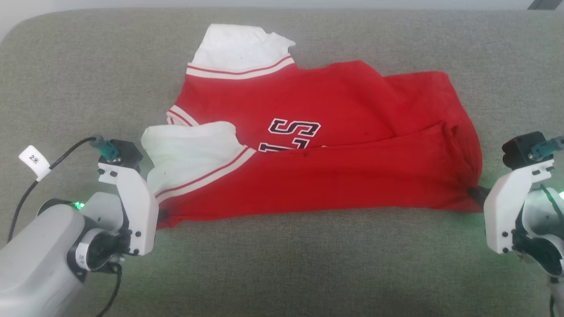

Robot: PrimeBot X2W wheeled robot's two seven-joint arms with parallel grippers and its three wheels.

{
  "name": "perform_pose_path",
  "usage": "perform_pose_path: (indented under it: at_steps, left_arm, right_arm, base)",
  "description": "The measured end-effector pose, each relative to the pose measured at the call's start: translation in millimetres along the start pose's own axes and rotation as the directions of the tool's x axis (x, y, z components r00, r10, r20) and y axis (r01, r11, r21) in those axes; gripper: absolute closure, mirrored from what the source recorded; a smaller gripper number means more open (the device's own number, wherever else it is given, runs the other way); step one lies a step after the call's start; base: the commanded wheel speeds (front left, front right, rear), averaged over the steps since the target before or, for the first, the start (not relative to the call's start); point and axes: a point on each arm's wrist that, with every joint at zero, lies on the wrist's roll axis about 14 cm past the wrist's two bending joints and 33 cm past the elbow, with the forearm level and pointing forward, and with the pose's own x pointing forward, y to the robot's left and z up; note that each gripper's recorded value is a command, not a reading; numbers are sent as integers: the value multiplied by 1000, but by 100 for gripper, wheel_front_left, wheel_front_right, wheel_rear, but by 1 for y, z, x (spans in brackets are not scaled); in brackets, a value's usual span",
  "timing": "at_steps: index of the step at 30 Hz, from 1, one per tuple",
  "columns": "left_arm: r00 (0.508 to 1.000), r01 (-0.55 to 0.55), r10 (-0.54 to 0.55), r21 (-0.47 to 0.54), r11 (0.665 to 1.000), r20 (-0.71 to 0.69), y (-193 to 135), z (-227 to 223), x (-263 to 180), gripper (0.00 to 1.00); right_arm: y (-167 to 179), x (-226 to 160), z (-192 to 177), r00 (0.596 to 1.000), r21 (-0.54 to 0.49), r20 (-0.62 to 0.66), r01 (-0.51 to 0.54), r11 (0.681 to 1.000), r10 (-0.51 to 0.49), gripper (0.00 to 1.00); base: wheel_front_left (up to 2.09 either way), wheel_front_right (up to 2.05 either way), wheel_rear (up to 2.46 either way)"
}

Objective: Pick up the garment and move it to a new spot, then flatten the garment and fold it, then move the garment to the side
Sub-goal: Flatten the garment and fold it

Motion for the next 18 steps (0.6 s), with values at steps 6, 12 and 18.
perform_pose_path:
  at_steps: [6,12,18]
  left_arm:
    - [1000,-15,15,13,1000,-3,0,-5,-13,100]
    - [999,-26,27,6,1000,-25,-1,-20,-23,100]
    - [997,-29,28,-9,1000,-73,-7,-45,-29,100]
  right_arm:
    - [4,-14,-5,999,-47,-34,-22,999,20,100]
    - [1,-29,-20,996,-56,-81,-28,998,23,100]
    - [-1,-38,-49,986,-22,-164,-35,999,31,100]
  base:
    - [0,0,0]
    - [0,0,0]
    - [0,0,0]
